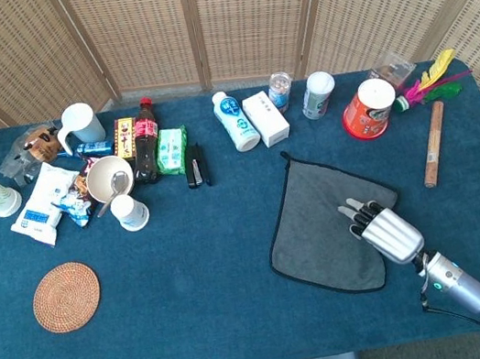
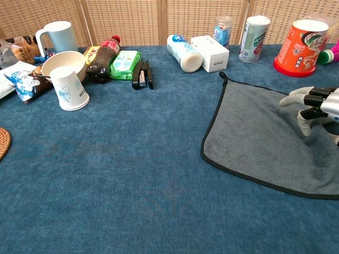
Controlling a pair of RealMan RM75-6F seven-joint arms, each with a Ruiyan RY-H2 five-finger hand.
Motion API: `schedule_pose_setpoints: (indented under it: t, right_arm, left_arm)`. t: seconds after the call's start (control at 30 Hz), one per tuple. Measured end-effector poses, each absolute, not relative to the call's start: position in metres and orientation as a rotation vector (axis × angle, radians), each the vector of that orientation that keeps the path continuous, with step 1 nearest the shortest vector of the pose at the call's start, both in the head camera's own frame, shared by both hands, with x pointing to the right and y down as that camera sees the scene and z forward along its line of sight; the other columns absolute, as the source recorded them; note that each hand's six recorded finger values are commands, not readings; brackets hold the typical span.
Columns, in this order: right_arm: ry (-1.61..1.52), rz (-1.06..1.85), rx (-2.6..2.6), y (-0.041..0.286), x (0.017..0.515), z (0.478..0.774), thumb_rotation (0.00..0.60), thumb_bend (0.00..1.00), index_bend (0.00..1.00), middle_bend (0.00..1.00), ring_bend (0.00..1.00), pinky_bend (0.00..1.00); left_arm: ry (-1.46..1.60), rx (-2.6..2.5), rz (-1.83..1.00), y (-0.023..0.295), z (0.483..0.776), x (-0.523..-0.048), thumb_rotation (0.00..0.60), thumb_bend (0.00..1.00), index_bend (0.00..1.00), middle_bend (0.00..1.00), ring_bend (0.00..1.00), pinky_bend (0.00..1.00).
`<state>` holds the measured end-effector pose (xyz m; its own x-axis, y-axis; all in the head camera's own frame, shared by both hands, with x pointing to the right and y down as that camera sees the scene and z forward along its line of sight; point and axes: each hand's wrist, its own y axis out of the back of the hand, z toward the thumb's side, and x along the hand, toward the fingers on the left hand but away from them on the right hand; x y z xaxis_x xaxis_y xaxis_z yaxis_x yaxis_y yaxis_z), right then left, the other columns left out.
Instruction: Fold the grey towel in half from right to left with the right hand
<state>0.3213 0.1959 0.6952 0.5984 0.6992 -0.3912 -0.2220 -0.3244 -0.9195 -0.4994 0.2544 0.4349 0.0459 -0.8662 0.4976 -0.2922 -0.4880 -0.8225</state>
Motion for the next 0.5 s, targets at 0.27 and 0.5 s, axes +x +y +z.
schedule_pose_setpoints:
  t: [0.27, 0.5]
  right_arm:
    - [-0.368, 1.002, -1.634, 0.188, 0.302, 0.701, 0.6, 0.48, 0.59, 0.2, 0.16, 0.38]
    - [-0.392, 1.064, -1.613, 0.169, 0.288, 0.703, 0.6, 0.48, 0.59, 0.21, 0.17, 0.38]
  left_arm:
    - [1.161, -1.821, -1.46, 0.255, 0.435, -0.5, 0.6, 0.2, 0.01, 0.0, 0.0, 0.02]
    - [1.161, -1.829, -1.46, 0.254, 0.435, -0.501, 0.6, 0.2, 0.01, 0.0, 0.0, 0.02]
